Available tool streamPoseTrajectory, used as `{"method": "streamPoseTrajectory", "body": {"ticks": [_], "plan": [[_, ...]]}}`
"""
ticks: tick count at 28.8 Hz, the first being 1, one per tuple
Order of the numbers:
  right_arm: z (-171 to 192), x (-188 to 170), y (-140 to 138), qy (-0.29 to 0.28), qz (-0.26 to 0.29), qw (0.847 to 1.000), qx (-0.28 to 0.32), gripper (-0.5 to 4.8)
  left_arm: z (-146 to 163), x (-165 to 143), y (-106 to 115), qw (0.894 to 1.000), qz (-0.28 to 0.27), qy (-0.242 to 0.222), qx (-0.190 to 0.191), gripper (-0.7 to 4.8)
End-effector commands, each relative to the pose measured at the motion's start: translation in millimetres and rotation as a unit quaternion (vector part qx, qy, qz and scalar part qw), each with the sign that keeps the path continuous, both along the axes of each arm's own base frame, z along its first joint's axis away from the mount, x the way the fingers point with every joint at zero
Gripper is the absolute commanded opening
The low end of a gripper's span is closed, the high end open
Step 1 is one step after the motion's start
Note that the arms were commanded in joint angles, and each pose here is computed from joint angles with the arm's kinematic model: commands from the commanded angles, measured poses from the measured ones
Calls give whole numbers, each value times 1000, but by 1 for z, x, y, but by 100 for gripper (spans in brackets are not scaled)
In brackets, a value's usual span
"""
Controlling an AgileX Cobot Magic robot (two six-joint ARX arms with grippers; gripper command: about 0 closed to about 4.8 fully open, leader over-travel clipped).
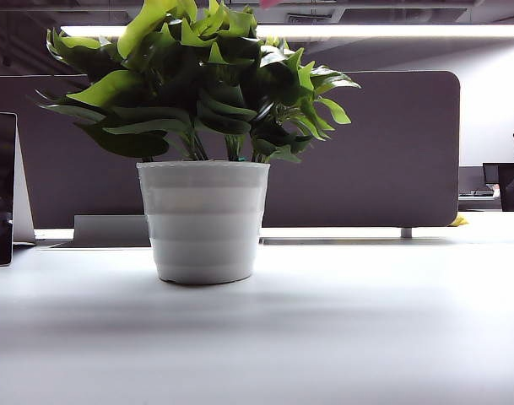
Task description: Pick up the watering can from the table, water the potted plant, and put the can back.
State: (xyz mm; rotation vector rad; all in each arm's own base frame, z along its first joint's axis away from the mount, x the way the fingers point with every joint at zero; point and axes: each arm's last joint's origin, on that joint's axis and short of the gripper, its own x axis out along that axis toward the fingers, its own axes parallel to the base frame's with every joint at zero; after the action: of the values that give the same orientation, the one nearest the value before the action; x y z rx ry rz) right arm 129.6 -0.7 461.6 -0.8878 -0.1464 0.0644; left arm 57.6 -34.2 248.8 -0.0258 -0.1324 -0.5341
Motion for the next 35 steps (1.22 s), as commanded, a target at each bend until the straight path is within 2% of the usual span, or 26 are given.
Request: {"method": "streamPoseTrajectory", "body": {"ticks": [1,20,27,35], "plan": [[13,-5,0,-52,2,999,1,-1,3,-1,0,1000,-2,-8,-2,-5],[15,0,1,-59,9,998,-10,-1,3,-1,0,1000,-2,-8,-2,-5],[15,3,9,-62,37,997,-24,-1,3,-1,0,1000,-2,-8,-2,-5],[16,7,17,-68,34,997,-33,-1,3,-1,0,1000,-2,-8,-2,-5]]}}
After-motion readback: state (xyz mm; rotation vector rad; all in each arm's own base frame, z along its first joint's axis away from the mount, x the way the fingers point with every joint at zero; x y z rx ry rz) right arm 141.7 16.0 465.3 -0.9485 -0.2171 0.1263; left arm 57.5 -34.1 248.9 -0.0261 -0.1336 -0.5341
